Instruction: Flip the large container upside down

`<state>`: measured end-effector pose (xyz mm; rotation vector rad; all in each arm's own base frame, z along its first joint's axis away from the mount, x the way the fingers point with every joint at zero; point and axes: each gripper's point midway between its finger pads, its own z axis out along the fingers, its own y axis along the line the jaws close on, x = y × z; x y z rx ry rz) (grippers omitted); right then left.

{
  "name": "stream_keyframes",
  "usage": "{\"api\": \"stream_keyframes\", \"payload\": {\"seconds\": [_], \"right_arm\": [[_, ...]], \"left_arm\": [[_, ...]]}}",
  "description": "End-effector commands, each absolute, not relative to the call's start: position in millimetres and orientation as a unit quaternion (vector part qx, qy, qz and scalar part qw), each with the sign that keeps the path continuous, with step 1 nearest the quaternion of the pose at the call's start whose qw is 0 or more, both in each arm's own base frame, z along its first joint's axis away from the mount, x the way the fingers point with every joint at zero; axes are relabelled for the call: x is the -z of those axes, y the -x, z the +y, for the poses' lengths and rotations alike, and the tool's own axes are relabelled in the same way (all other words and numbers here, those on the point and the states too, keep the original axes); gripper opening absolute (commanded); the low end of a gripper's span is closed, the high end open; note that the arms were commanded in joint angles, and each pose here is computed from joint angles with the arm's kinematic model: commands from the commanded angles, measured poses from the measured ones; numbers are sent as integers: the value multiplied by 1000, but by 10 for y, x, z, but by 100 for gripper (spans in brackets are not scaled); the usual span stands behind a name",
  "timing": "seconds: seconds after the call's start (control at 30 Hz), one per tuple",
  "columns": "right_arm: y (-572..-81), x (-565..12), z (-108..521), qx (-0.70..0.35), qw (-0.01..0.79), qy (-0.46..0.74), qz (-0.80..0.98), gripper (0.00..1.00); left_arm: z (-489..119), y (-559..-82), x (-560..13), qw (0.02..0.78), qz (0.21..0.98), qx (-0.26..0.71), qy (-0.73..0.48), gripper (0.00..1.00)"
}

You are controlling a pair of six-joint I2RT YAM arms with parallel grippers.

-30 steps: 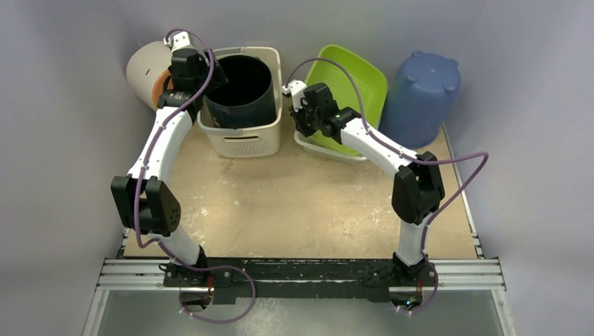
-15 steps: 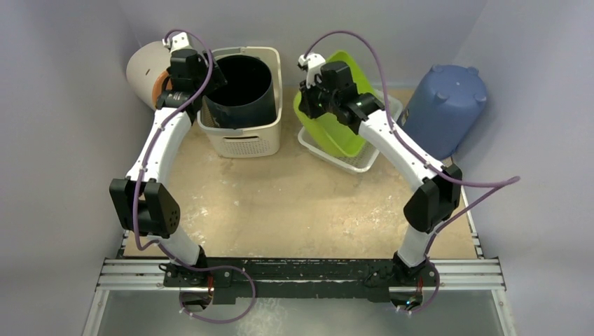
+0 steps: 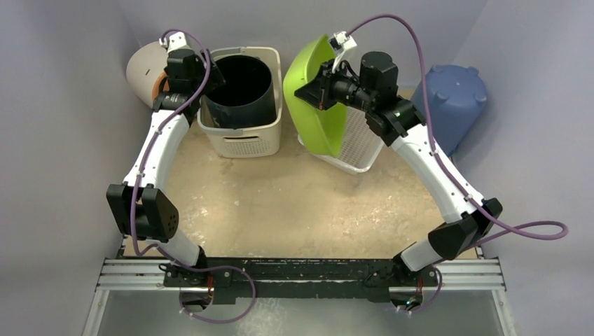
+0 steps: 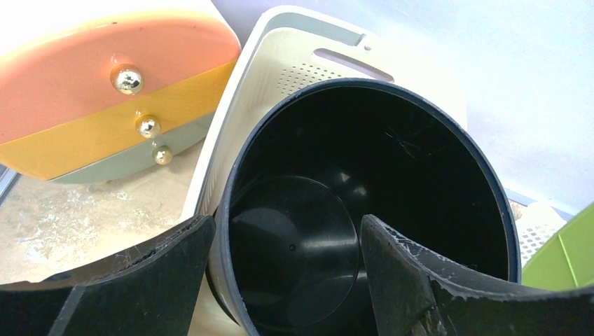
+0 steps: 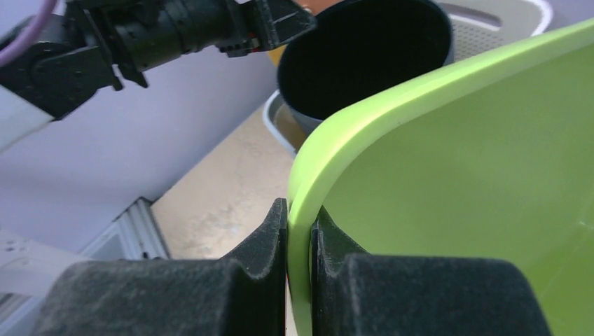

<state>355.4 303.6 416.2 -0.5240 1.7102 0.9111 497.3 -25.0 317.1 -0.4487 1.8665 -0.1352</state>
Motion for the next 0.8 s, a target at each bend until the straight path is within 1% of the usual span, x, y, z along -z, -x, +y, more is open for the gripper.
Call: {"api": "stream_keyframes", "payload": {"seconds": [0.0,0.13,0.3,0.4,0.5,0.63,0.77], "right_arm": [[-3243,-4757,3062,-454,563,234,650,0],[-2891,-4826,3043,-500,530,246,639,0],[-2360,-4590,3049,-585,444,250,631,0],[-2086,-4593,2987,-628,429,248,600,0],[-1902,-4534,2971,-665,397,250,581,0],[-1704,-4637,2985,-694,386,254,552,0],[-1616,-4812,3005,-684,399,267,549,0]], "left_arm": [[-189,-4896,-3493,601,775,55,187,77],[-193,-4878,-3573,607,770,59,188,77],[-208,-4883,-3559,606,770,64,188,77],[-210,-4887,-3557,606,770,65,189,77],[-228,-4893,-3540,604,771,70,189,77],[-249,-4883,-3550,604,770,77,188,77],[-229,-4842,-3591,608,768,72,188,76]]}}
